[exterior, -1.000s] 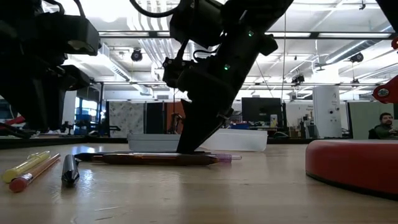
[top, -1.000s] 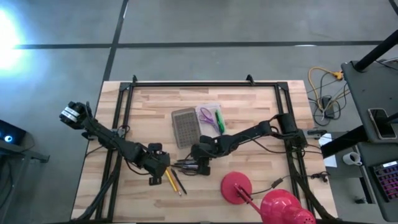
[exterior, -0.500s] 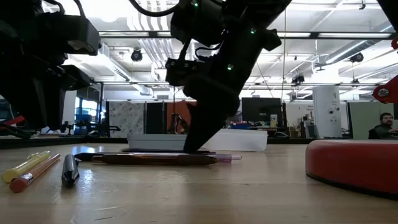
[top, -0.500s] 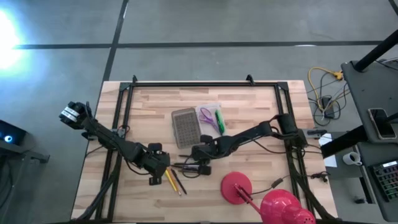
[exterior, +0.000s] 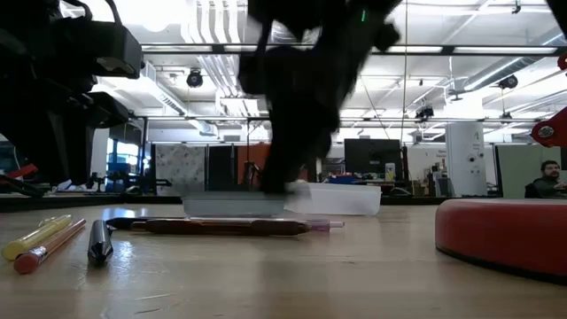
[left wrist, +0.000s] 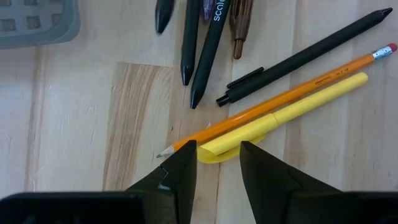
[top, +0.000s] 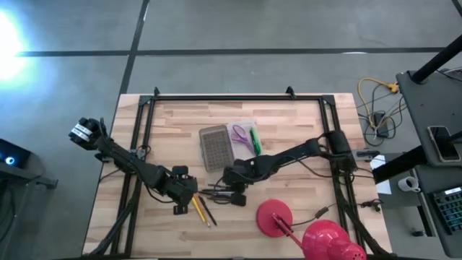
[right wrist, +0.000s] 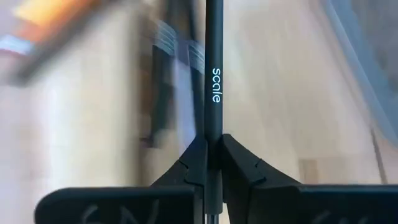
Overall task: Pick & place school supplies into a supply box
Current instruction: Put the black pen into the black supply box
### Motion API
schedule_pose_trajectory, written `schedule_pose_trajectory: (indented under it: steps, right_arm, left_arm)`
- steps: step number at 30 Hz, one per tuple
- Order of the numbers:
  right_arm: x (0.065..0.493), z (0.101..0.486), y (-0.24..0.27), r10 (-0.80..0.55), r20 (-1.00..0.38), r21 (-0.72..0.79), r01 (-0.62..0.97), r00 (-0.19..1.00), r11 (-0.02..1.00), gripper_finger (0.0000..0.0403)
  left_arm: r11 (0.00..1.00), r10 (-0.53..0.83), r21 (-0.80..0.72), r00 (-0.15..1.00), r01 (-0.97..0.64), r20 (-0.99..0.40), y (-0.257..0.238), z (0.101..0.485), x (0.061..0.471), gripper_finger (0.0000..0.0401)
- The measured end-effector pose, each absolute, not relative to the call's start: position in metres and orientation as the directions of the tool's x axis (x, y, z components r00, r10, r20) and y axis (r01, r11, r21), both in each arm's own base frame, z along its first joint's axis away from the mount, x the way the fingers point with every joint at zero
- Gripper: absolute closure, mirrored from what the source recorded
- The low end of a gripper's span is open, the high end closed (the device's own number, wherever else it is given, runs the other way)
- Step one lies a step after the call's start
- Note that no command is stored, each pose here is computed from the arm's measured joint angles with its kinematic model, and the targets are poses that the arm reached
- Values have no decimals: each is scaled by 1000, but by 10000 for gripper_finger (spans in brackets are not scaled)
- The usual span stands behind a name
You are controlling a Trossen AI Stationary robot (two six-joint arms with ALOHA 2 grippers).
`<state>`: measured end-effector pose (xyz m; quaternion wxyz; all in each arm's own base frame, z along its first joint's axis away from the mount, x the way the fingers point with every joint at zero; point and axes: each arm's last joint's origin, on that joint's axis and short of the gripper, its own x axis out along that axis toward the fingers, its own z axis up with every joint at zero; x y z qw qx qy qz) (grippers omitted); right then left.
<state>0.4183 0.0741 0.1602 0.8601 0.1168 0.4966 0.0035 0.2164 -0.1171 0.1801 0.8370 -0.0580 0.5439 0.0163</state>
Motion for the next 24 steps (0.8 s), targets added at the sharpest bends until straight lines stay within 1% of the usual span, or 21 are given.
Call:
schedule_pose_trajectory:
  steps: [2,5,8,11,14,18,21,24]
  right_arm:
    - [417,179,76,133,-823,217,88,552,972,389]
    - [408,185,79,70,-837,161,123,543,979,389]
    - [399,185,80,-39,-853,102,239,521,966,389]
    - [392,196,74,-157,-818,78,376,554,923,390]
    - [381,201,66,-280,-798,52,524,533,850,390]
    - [358,219,58,-393,-790,91,723,471,684,390]
    - [350,217,40,-437,-798,99,806,415,584,395]
    - [351,208,18,-426,-814,131,839,396,529,396]
  left_arm:
    - [993,-24,-71,414,-99,-910,-117,180,217,295]
    - [988,-17,-80,418,-135,-908,-117,180,217,295]
    - [980,11,-74,425,-184,-905,-116,179,218,295]
    - [968,42,-70,429,-241,-902,-116,176,219,295]
    - [959,59,-69,432,-274,-900,-116,174,220,295]
    - [959,62,-65,426,-275,-902,-116,173,220,295]
    - [959,61,-65,427,-275,-902,-116,173,220,295]
    - [959,64,-63,428,-275,-901,-116,173,221,295]
